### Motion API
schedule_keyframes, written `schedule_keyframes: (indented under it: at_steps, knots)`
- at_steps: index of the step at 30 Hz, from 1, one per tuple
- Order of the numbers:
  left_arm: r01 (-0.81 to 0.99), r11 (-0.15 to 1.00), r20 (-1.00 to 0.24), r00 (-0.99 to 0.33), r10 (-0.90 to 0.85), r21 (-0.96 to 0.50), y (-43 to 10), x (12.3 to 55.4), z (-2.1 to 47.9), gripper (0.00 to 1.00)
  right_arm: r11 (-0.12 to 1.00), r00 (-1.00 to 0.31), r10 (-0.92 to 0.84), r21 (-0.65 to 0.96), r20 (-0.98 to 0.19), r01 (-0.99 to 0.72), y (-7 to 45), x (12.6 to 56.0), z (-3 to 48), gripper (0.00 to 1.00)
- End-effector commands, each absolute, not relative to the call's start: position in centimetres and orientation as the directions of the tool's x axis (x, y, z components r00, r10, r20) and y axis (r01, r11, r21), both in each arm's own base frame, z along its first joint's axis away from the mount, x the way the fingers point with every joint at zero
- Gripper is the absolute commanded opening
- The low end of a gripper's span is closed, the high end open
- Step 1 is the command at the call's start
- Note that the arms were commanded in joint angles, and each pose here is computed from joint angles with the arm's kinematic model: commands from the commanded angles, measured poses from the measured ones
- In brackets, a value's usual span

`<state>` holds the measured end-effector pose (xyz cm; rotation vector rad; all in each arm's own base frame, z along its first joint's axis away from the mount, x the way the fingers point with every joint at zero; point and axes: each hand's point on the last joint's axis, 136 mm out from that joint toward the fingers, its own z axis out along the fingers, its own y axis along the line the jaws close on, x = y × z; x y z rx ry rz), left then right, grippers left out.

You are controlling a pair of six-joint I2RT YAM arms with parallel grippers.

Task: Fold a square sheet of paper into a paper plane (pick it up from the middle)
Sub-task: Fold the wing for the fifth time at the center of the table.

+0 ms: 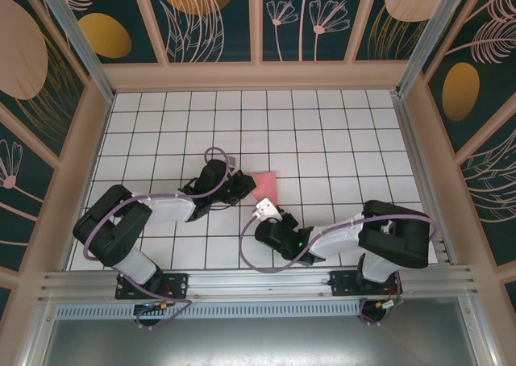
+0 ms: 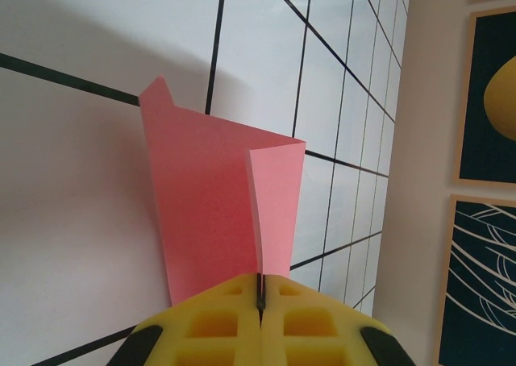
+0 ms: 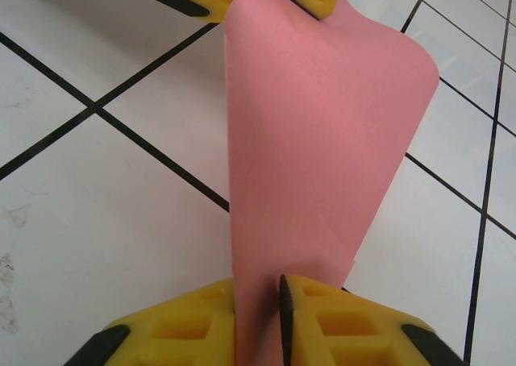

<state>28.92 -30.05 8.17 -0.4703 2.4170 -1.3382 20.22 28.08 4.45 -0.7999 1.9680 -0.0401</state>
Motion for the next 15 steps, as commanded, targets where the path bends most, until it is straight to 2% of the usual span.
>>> schedule_keyframes:
  at_steps: [1, 2, 4, 8, 15]
  knots:
    - [-0.135, 0.506, -0.125, -0.886, -0.446, -0.852, -30.1, 28.9, 8.3, 0.00, 0.802, -0.304, -0.518, -0.330, -0.799, -0.497, 28.5, 20.4, 5.0, 0.17]
    - [-0.136, 0.510, -0.126, -0.886, -0.446, -0.849, -30.1, 28.9, 8.3, 0.05, 0.802, -0.307, -0.518, -0.329, -0.798, -0.499, 28.5, 20.3, 4.9, 0.14]
    - [-0.134, 0.520, -0.136, -0.884, -0.448, -0.843, -29.9, 28.9, 8.4, 0.25, 0.806, -0.318, -0.515, -0.324, -0.796, -0.495, 28.1, 20.4, 4.8, 0.12]
    - [-0.119, 0.565, -0.188, -0.870, -0.456, -0.816, -29.1, 29.2, 9.2, 0.45, 0.811, -0.346, -0.482, -0.261, -0.805, -0.523, 27.9, 20.3, 4.8, 0.08]
    - [-0.156, 0.667, -0.305, -0.798, -0.520, -0.729, -25.3, 29.6, 10.3, 0.56, 0.778, -0.409, -0.398, -0.066, -0.821, -0.625, 28.4, 19.4, 4.6, 0.05]
